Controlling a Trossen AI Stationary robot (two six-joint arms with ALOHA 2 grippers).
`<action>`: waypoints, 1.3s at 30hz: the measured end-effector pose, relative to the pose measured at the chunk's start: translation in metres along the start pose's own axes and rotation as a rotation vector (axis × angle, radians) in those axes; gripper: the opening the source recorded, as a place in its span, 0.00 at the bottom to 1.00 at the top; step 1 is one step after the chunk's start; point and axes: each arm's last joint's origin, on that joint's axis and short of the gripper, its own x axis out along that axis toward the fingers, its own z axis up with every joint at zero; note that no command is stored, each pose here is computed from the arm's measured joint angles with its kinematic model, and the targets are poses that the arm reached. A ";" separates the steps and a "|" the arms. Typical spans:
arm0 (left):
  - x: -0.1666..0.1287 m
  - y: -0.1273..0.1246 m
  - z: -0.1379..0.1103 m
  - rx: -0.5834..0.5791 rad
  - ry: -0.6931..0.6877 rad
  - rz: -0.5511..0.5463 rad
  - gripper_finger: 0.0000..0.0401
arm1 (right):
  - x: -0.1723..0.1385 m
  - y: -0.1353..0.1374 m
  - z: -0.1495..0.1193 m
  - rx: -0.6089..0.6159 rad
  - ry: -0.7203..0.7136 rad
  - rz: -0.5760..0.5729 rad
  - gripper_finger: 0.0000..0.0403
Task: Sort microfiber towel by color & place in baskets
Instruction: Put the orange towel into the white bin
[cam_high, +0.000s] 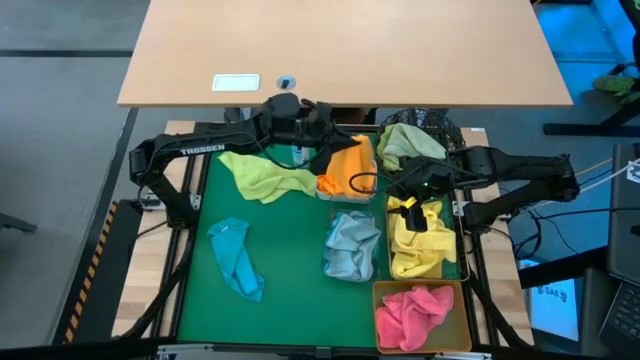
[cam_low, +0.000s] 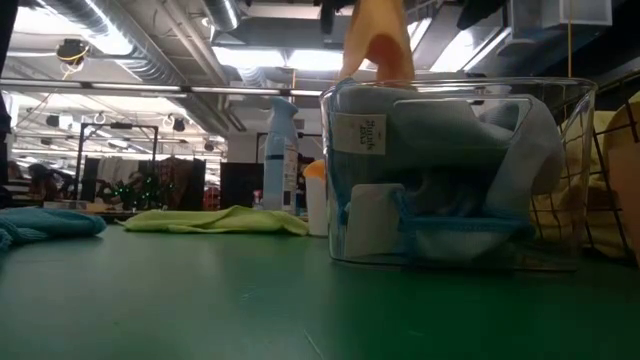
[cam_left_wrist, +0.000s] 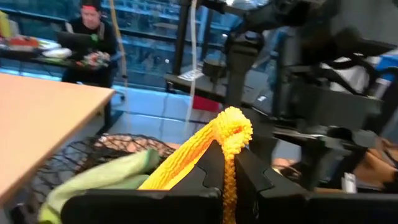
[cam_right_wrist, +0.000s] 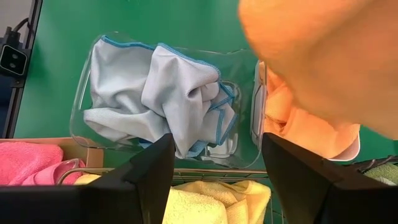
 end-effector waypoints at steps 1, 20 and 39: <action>0.001 -0.002 -0.001 -0.002 0.007 -0.014 0.01 | 0.000 0.000 0.000 0.000 0.000 0.000 0.60; 0.002 0.001 -0.027 0.163 0.240 0.336 0.01 | 0.000 0.000 0.000 0.000 -0.001 0.000 0.60; 0.003 0.003 -0.036 0.184 0.315 0.412 0.01 | 0.045 -0.032 -0.004 0.010 -0.078 -0.252 0.60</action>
